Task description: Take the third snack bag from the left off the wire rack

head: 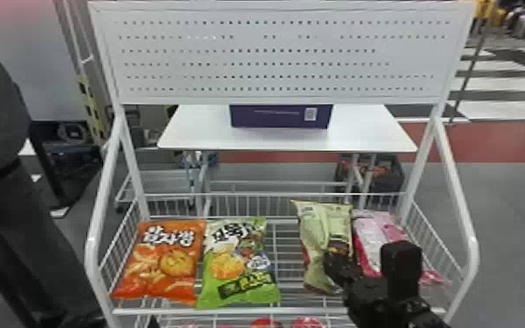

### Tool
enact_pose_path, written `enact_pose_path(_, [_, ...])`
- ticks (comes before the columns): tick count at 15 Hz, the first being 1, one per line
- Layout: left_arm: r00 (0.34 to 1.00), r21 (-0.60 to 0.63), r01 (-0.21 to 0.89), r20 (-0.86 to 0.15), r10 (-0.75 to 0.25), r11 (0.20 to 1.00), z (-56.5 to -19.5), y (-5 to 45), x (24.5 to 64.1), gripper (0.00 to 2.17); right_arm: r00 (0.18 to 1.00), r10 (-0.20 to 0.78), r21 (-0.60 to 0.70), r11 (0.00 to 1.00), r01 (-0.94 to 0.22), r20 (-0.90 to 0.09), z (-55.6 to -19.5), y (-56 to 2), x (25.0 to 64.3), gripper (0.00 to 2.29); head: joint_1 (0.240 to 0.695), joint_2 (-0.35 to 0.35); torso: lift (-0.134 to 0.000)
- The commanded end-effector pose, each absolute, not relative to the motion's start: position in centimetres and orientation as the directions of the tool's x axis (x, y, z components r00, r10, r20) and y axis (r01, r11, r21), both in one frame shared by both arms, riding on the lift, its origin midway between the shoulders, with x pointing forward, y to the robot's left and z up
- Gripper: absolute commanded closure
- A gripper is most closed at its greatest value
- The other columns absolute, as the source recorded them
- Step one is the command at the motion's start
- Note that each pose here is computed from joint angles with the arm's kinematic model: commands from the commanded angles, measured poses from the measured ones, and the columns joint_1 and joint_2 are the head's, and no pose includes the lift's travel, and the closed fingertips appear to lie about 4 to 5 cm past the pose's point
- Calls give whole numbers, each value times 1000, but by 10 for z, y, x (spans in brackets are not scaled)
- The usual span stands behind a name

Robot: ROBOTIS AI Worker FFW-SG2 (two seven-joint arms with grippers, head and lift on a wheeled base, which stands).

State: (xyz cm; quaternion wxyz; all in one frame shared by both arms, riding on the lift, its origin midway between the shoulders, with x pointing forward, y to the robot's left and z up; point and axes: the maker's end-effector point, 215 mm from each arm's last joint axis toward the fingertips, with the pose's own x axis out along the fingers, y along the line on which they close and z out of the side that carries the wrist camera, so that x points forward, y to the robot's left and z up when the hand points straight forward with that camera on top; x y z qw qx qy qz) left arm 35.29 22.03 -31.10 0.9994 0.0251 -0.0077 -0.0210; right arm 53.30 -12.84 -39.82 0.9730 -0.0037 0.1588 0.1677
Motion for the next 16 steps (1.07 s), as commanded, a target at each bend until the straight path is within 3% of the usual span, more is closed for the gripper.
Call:
enact_pose_path(1, [999, 50, 42, 15, -42, 998, -310, 220, 352, 167, 918, 323, 27, 945, -326, -228, -355, -137, 520, 2020, 499, 0, 0])
enact_pose_path(8, [998, 45, 54, 16, -54, 998, -309, 213, 350, 167, 946, 324, 43, 945, -323, -25, -276, -181, 463, 2017, 499, 0, 0])
enact_pose_path(13, [998, 44, 53, 17, -54, 998, -308, 212, 350, 167, 953, 296, 81, 951, -300, 61, -248, -209, 407, 2017, 499, 0, 0])
enact_pose_path(16, [998, 45, 56, 19, -57, 997, -307, 211, 350, 167, 959, 274, 91, 956, -280, 72, -248, -220, 383, 2017, 499, 0, 0])
